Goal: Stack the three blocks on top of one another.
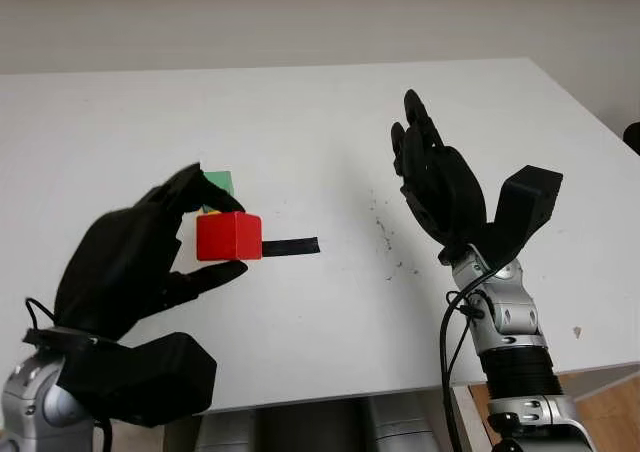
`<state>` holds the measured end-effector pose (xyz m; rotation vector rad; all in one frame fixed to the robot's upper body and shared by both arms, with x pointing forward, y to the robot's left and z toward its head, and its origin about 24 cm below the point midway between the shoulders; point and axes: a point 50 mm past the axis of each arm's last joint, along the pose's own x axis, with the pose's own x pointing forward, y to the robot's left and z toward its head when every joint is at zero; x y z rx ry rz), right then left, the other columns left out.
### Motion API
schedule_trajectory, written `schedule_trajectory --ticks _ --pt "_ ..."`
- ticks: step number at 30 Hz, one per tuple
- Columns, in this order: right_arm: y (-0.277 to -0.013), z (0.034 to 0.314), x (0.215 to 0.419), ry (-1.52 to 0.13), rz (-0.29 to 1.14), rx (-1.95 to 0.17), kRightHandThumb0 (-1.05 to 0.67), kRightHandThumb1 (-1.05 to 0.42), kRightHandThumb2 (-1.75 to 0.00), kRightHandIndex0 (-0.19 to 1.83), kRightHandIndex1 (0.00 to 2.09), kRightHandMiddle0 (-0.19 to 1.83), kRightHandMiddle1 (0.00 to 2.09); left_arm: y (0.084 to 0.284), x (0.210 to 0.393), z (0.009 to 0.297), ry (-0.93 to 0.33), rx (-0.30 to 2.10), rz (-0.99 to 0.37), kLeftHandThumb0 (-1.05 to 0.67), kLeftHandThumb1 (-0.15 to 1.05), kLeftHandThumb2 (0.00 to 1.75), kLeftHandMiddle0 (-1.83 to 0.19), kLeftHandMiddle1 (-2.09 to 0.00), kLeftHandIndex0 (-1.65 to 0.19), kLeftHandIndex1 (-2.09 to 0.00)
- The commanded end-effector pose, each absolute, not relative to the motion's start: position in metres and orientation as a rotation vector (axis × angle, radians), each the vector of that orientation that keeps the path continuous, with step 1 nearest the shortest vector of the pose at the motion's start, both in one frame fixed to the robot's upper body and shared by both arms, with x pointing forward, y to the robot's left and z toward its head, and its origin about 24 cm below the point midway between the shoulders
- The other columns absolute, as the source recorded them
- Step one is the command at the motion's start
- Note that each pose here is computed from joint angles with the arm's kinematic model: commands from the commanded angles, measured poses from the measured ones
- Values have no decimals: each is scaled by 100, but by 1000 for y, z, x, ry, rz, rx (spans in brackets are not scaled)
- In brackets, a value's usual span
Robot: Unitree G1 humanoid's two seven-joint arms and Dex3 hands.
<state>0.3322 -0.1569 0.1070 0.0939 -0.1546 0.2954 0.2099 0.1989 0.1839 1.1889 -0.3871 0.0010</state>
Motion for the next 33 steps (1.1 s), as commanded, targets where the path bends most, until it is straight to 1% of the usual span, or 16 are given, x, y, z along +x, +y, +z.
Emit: schedule_trajectory --ticks 1,2,5,8,10,12,14,17,20,21,25,33 --pt "-154 111 333 -172 304 93 -74 -105 -69 -19 0 -19 0 195 220 197 -436 1246 -5 -36 105 13 -29 -7 -34 -145" --pt "-154 112 333 -172 307 94 -75 -105 -68 -19 0 -19 0 192 225 200 -445 1281 -17 -37 105 9 -30 -6 -39 -142" --pt "-153 112 333 -174 310 88 -75 -105 -68 -19 0 -19 0 183 240 204 -461 1353 -60 -39 104 6 -29 -5 -44 -139" --pt "-154 113 333 -179 308 79 -75 -105 -69 -19 0 -19 0 175 254 206 -447 1400 -113 -41 103 5 -26 -4 -45 -138" --pt "-154 113 333 -180 306 77 -76 -105 -69 -19 0 -19 0 170 263 207 -433 1421 -151 -41 103 5 -24 -4 -45 -132" --pt "-154 113 334 -179 305 75 -76 -105 -69 -19 0 -19 0 165 272 207 -413 1412 -192 -41 102 5 -21 -4 -46 -125" --pt "-153 114 334 -180 306 74 -77 -105 -69 -19 0 -19 0 161 280 205 -391 1380 -234 -40 102 5 -20 -4 -47 -124" --pt "-153 114 334 -185 305 79 -75 -105 -70 -19 0 -19 0 157 294 199 -333 1294 -314 -38 104 5 -20 -5 -45 -130" --pt "-153 115 333 -187 305 77 -77 -105 -69 -19 0 -19 0 154 304 191 -276 1229 -398 -39 105 7 -21 -5 -41 -146" --pt "-153 116 333 -186 303 78 -77 -105 -69 -19 0 -19 0 153 307 188 -262 1215 -420 -39 105 9 -21 -5 -40 -152" --pt "-153 116 332 -186 298 84 -76 -105 -69 -19 0 -19 0 151 312 179 -207 1177 -472 -42 105 13 -19 -5 -38 -159" --pt "-152 115 332 -182 300 79 -75 -105 -70 -19 0 -19 0 152 314 168 -157 1141 -495 -42 105 17 -17 -5 -36 -172"
